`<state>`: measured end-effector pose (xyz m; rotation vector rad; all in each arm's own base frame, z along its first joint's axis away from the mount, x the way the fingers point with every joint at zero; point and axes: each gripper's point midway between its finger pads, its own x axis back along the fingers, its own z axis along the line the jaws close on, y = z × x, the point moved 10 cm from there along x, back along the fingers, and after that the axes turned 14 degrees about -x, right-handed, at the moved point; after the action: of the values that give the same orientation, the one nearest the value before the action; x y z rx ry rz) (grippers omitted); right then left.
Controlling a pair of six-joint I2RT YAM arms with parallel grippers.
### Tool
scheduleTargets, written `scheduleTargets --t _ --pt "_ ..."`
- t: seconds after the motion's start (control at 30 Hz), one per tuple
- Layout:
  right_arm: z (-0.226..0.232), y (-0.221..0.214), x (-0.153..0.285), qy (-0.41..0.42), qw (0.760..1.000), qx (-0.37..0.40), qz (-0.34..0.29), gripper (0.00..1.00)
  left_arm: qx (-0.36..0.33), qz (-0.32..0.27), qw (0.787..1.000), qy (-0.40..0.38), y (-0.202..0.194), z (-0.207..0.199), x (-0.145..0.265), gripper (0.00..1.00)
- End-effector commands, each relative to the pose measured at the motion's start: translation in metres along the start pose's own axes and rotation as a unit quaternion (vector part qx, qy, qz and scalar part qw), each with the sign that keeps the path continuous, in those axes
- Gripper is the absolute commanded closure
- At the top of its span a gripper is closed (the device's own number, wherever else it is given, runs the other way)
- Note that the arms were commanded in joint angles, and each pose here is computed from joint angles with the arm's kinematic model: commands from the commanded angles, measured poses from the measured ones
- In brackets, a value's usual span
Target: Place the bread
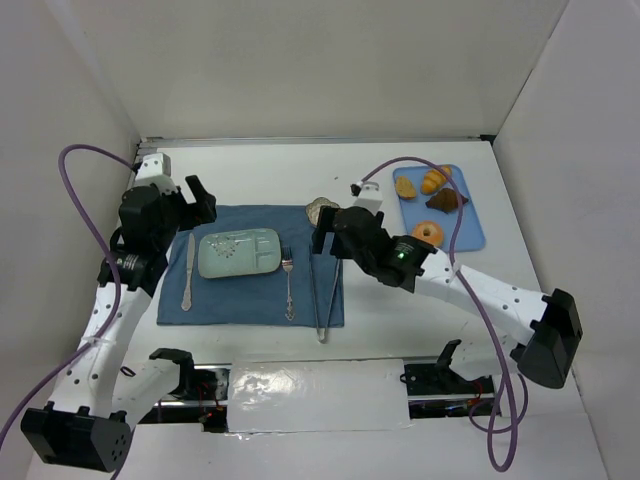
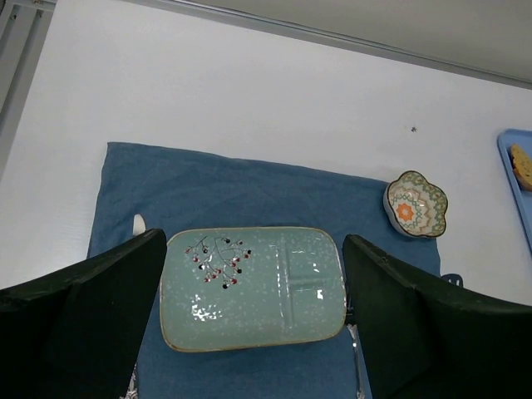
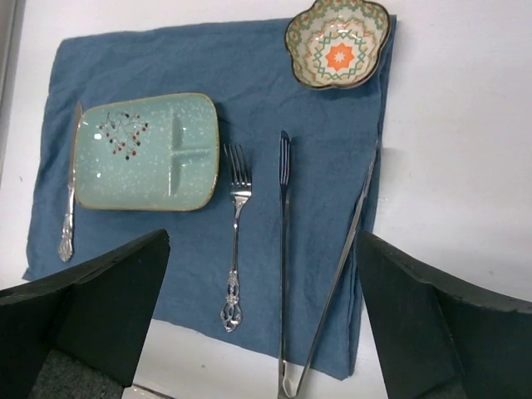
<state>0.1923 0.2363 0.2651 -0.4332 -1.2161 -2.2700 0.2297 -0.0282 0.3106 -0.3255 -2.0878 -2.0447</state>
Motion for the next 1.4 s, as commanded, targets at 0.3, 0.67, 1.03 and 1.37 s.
scheduleTargets --t 0.3,0.67,1.03,1.37 --pt "0.008 -0.041 -0.007 -0.023 0.999 0.007 0.025 0.0 0.014 -0.02 0.999 0.04 0.015 0.005 -0.001 0.0" --pt "0.002 -0.091 -0.044 -0.083 0.994 0.032 0.058 0.0 0.005 -0.041 0.998 0.036 0.013 0.006 0.007 0.0" --pt "-0.022 -0.115 -0.057 -0.123 0.99 0.018 0.069 0.0 0.002 -0.014 1.0 0.025 0.01 0.004 0.0 0.0" --pt "-0.035 -0.129 -0.075 -0.154 0.984 0.024 0.084 0.04 0.002 -0.014 1.0 0.021 0.01 0.003 0.0 0.0"
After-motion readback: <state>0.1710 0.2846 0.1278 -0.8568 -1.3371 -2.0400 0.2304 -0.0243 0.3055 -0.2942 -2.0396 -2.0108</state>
